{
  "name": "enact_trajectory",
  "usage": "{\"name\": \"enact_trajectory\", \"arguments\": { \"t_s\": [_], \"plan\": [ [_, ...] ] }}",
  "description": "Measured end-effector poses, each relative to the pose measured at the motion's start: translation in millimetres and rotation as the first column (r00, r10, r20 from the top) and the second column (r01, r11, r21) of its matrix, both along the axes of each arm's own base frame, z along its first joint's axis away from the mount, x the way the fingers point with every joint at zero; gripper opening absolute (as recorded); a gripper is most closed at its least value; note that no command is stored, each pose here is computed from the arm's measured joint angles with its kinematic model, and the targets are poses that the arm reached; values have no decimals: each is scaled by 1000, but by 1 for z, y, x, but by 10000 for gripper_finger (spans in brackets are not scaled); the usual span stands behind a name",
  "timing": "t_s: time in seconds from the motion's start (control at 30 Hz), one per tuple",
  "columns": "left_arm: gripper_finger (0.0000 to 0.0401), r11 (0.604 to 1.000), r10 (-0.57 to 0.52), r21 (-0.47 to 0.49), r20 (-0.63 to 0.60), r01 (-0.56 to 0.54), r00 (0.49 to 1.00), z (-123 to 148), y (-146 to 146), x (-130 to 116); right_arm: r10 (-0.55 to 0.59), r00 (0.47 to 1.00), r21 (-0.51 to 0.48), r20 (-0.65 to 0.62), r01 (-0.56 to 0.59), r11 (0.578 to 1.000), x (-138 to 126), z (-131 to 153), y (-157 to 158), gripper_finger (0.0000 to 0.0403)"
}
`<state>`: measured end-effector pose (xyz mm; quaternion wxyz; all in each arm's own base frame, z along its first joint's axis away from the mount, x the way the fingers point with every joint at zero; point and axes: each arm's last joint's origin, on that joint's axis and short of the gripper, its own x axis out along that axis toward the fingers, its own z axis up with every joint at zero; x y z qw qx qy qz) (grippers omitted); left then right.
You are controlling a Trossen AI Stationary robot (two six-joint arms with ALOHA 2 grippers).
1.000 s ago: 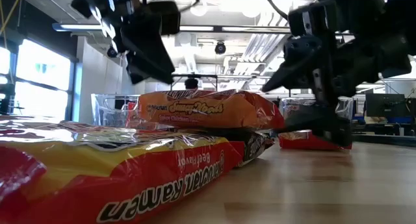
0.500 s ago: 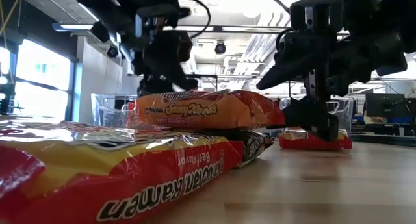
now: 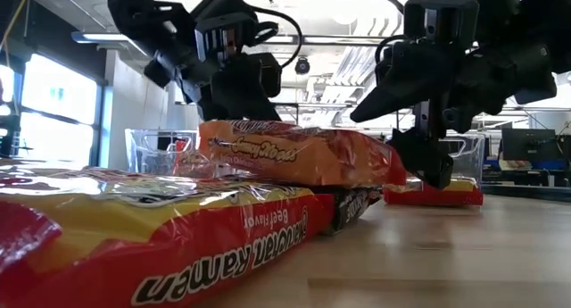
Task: Sort Maruchan noodles
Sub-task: Put the orange noodle pack into the left transparent bin
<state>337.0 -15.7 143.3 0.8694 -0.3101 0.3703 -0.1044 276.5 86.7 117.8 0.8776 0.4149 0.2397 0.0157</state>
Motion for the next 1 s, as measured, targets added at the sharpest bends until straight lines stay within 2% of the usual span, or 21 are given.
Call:
{"name": "enact_trajectory", "arguments": {
  "t_s": [0.2,0.3,0.37,0.47,0.6,0.8,1.0],
  "plan": [
    [84,999,-43,17,37,43,998,-6,-1,4,14,1000,-50,9,-13,999,1,0,-5,243],
    [30,997,-63,38,64,61,996,-4,-1,4,66,998,-46,10,-66,997,0,5,-7,243],
    [9,997,-66,43,82,62,994,0,-1,4,89,996,-64,7,-88,994,-2,11,-7,243],
    [10,995,-78,65,122,70,989,9,-1,3,86,996,-135,-28,-89,987,-12,23,-5,243],
    [3,994,-66,100,170,49,983,22,0,1,-42,998,-256,-55,26,966,-29,36,2,243],
    [1,984,-35,176,262,-12,964,48,-1,-4,-169,985,-310,15,165,936,-41,42,23,243],
    [0,971,-29,232,370,-62,929,80,-5,-15,-233,965,-408,118,261,875,-57,45,47,243]
  ]
}}
